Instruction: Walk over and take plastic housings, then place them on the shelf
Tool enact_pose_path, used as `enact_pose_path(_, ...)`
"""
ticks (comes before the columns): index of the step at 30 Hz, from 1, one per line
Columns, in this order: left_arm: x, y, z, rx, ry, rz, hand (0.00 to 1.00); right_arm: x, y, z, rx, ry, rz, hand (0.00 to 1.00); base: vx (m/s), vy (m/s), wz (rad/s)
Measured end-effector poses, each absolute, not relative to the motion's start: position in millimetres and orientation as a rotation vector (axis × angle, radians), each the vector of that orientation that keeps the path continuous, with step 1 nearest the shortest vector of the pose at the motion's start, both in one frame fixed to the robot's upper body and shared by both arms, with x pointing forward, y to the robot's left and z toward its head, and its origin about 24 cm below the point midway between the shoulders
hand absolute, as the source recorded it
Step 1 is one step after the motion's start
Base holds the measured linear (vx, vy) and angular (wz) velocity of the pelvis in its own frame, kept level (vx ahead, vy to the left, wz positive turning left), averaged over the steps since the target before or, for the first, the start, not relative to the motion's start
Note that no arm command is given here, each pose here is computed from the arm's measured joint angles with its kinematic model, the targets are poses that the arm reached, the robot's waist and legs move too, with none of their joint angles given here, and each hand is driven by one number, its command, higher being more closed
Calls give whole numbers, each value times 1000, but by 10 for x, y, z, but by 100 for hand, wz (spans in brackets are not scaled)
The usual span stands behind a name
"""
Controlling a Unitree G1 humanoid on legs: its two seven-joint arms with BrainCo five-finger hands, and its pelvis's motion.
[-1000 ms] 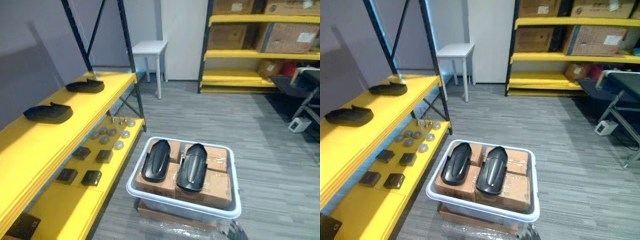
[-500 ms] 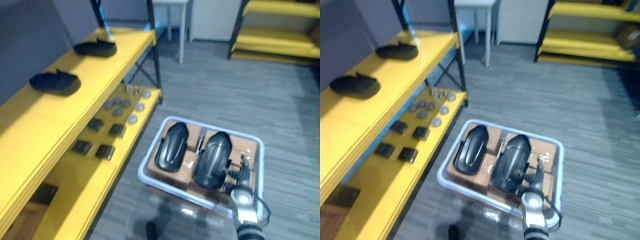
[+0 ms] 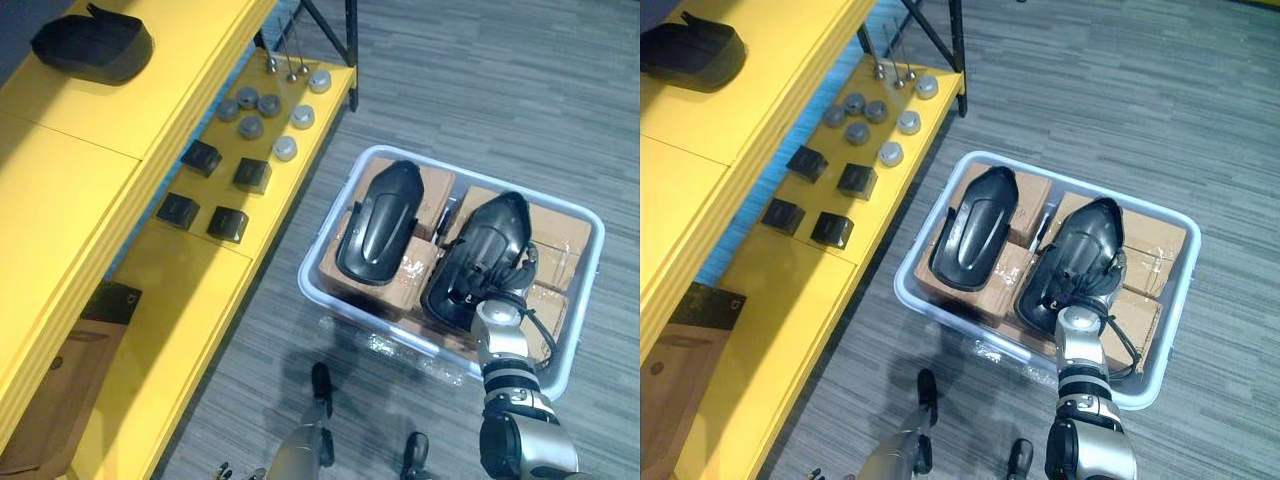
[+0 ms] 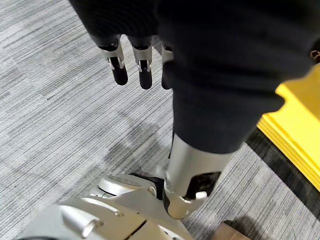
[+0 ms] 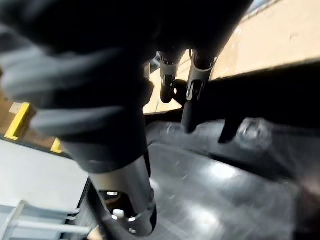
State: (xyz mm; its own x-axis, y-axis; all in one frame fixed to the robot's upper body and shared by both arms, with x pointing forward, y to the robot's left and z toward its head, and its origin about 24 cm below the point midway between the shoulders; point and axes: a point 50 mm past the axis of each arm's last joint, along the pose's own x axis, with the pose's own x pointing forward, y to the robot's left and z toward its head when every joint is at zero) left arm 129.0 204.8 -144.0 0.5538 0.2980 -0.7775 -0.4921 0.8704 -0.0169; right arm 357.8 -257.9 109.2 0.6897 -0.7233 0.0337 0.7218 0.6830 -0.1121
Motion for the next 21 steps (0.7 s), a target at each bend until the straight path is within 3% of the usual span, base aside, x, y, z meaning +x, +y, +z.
enact_pose_path(15,1564,2031,-1335,-191,790,424,0,3639,-2654,1261,-181,-19,-879,0,0,0,0)
enact_pose_path(21,1576,2031,-1330,-187,786,421,0,3549,-2657,1533,-124,-215,-880,0,0,0,0)
